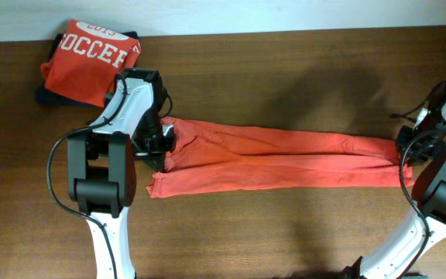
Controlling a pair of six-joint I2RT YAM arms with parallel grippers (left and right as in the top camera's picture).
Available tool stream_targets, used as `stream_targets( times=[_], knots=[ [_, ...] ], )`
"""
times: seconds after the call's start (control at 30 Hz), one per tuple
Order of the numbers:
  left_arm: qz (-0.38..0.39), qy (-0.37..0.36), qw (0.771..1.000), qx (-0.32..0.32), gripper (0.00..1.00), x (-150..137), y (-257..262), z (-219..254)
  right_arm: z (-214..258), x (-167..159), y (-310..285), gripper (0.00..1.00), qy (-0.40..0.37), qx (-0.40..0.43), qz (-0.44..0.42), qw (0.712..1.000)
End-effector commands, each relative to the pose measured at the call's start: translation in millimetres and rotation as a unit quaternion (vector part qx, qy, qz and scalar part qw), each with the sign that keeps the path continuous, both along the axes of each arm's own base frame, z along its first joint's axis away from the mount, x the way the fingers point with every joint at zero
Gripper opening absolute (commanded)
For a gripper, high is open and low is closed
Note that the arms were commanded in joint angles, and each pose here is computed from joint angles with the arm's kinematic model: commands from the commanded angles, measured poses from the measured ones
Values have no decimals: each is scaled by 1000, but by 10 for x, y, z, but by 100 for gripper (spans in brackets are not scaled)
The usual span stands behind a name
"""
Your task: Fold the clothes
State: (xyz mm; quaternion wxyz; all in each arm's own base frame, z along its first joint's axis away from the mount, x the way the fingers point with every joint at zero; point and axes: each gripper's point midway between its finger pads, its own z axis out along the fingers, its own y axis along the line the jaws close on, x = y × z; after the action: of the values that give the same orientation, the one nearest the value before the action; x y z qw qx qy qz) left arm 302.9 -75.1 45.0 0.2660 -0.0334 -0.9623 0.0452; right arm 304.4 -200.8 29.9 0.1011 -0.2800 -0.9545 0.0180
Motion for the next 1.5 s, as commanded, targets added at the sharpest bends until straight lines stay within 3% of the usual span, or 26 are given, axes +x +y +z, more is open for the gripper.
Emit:
stream_targets(
  times=[0.0, 0.03, 0.1, 0.13, 0.3, 0.57, 0.63, 0.67, 0.7, 0.73, 0.83, 0.97, 1.17, 1.3, 1.47],
  knots=[
    [0, -9, 1000, 7, 44, -4, 57, 67, -48, -60, -31, 42, 12, -3, -6, 1000],
    [0, -8, 1000, 8, 48, -9, 62, 69, -47, -48, -29, 45, 9, -1, -7, 1000],
    [-6, -3, 1000, 18, 58, -33, 101, 81, -15, 36, -2, 69, -9, 10, -9, 1000],
    [-9, -1, 1000, 23, 61, -43, 123, 87, 13, 93, 17, 71, -21, 19, -10, 1000],
    [-7, -23, 1000, 19, 63, 72, 101, 152, 461, 468, 82, 75, -97, 57, 0, 994],
    [10, -125, 991, -37, 63, 582, -140, 571, 1137, 792, 293, 75, -154, 55, 50, 985],
    [13, -143, 988, -48, 63, 667, -189, 604, 1112, 800, 373, 70, -147, 60, 57, 986],
    [14, -151, 987, -54, 62, 707, -213, 600, 1082, 793, 415, 63, -142, 64, 61, 986],
    [16, -155, 986, -60, 61, 728, -236, 597, 1049, 780, 449, 51, -136, 67, 63, 986],
    [16, -157, 985, -64, 54, 750, -258, 574, 964, 728, 508, 29, -119, 74, 66, 988],
    [9, -169, 983, -67, 40, 804, -315, 544, 759, 621, 565, 5, -92, 86, 65, 990],
    [-7, -182, 980, -73, 26, 840, -455, 530, 502, 523, 572, 4, -71, 87, 64, 992],
    [-36, -181, 980, -78, 22, 796, -687, 473, 302, 473, 717, 4, -70, 122, 59, 988],
    [-51, -171, 981, -78, 21, 786, -817, 309, 425, 697, 1139, 4, -150, 235, 108, 954],
    [-55, -146, 985, -73, 18, 754, -847, 99, 531, 834, 1558, 4, -180, 291, 146, 928]
  ],
)
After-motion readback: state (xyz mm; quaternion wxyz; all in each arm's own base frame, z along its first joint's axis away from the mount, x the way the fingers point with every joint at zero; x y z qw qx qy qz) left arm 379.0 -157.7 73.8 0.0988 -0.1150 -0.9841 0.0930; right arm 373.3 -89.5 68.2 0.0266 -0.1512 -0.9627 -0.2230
